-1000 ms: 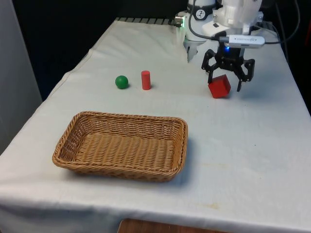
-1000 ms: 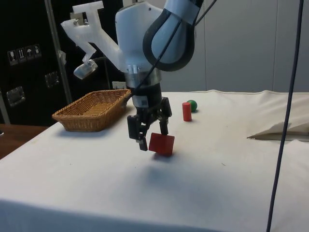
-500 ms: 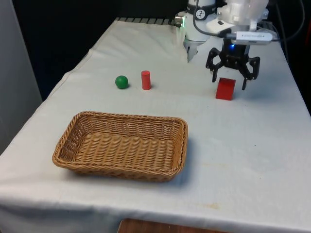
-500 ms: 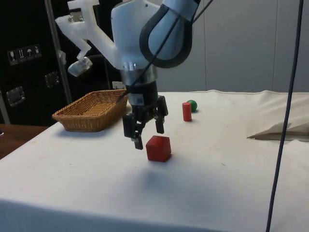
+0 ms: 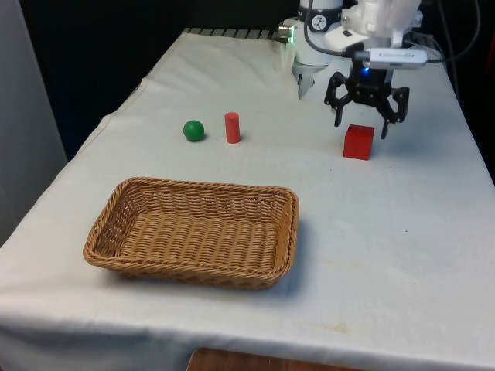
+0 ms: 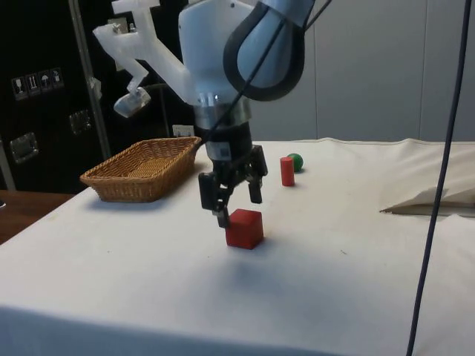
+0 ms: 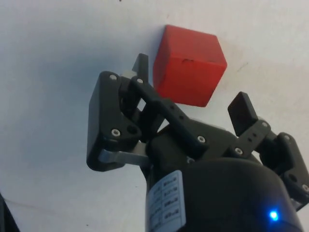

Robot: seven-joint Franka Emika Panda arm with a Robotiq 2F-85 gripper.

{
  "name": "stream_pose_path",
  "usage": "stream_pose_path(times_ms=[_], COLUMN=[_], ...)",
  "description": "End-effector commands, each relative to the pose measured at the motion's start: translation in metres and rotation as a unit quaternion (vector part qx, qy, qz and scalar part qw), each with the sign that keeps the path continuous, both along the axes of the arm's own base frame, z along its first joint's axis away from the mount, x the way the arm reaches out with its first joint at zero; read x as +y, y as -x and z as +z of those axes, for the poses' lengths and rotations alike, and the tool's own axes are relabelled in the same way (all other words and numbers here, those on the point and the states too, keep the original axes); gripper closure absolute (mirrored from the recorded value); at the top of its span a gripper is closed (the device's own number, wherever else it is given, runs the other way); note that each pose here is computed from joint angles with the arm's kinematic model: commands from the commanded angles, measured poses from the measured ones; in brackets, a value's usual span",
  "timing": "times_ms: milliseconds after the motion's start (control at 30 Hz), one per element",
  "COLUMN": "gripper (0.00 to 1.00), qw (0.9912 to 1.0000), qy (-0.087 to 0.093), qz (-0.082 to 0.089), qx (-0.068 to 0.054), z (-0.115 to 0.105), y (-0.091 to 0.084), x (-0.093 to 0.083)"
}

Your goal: Pick up the object to the left of the cylinder and place it into the basket.

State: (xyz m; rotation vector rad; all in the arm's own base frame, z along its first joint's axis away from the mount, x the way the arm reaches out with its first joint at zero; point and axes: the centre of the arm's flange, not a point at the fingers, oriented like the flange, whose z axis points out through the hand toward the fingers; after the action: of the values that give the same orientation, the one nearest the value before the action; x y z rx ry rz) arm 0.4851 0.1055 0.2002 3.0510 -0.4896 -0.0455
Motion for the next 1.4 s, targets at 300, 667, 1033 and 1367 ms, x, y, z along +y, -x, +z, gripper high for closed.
stream_pose_path(times_ms=[300,667,1033,1367], gripper=[0.0,0.0,0.26,0.98], qw=[0.99997,0.99996,1.0,1.0], qy=[-0.008,-0.008,0.0,0.0], qz=[0.0,0.002,0.001,0.002], qx=[0.001,0.0,0.001,0.001], z=[-0.004,-0.023,-0.026,-0.025], y=[0.001,0.001,0.001,0.001], x=[0.001,0.001,-0.001,0.0])
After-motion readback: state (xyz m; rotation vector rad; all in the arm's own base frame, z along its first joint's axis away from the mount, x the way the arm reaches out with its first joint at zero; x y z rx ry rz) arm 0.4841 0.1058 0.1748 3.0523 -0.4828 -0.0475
